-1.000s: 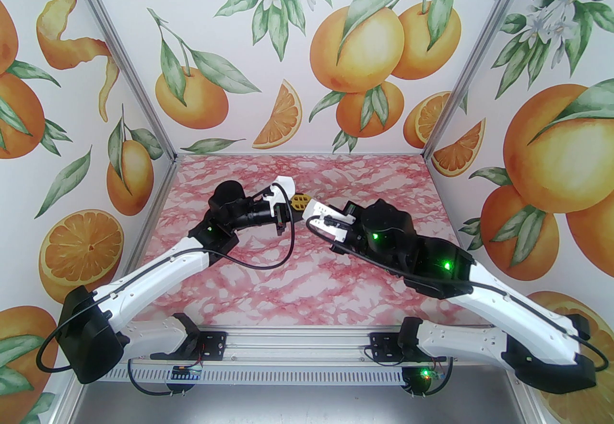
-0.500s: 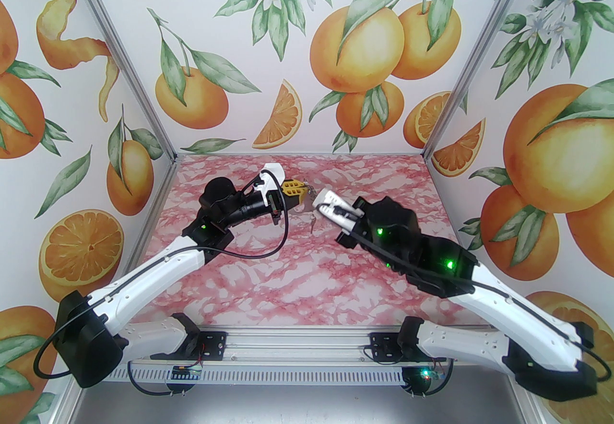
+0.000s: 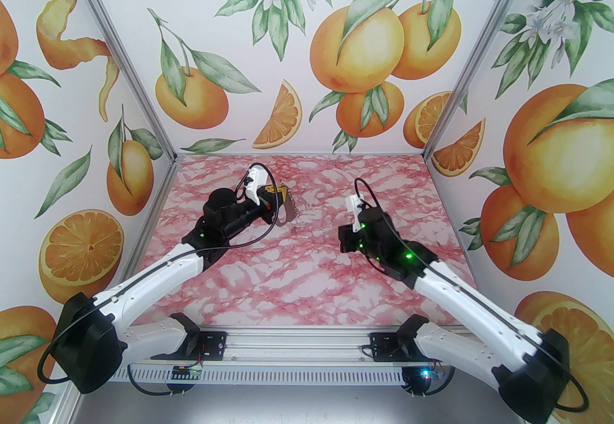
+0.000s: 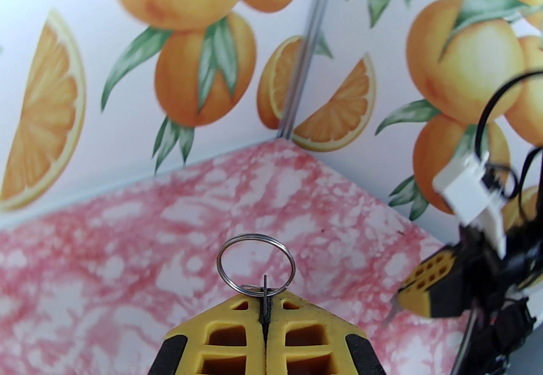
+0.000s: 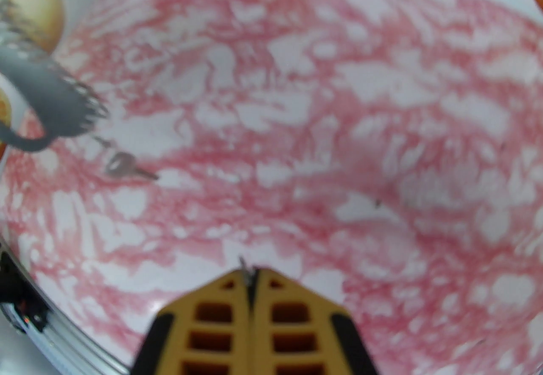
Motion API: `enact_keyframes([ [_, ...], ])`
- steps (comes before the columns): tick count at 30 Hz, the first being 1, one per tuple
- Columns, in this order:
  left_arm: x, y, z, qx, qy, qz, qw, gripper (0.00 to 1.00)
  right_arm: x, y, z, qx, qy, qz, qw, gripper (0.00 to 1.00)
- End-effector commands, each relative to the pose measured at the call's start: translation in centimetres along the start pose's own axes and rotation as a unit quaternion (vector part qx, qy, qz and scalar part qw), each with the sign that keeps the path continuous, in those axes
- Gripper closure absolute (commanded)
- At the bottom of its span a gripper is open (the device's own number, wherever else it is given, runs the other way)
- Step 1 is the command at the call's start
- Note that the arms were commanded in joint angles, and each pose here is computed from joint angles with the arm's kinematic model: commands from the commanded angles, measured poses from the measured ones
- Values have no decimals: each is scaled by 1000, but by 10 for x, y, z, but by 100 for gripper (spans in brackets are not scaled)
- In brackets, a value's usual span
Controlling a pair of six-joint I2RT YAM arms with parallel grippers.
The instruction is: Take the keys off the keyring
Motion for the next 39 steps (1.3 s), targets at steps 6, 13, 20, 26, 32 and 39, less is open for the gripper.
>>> enact_keyframes([
  [6,12,4,-3,-22,37,-74,996,100,-10,-16,41,-33,15,102,994,98],
  [13,7,4,11,-22,11,-111,994,100,-16,-36,61,-8,13,109,994,91],
  [20,3,9,13,-21,-1,-112,993,100,-19,-45,63,5,15,102,995,79],
  [26,-4,21,15,-22,-22,-117,993,100,8,-33,51,-3,102,41,994,63],
  [32,-16,44,12,-29,-53,-129,990,100,43,-17,22,-88,224,-70,968,51],
  [39,-33,74,3,-31,-87,-120,988,100,73,-14,0,-129,319,-182,921,45],
])
Point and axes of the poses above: each hand's point on the last joint's axis, 136 mm out from that joint toward the fingers, its own z axis out along the fingers, its own x axis along the line the jaws close on, y = z × x, the point moved 3 cm from there along -z, back along the fingers, and after that the axes turned 4 degrees about z, right-handed, at the moved point
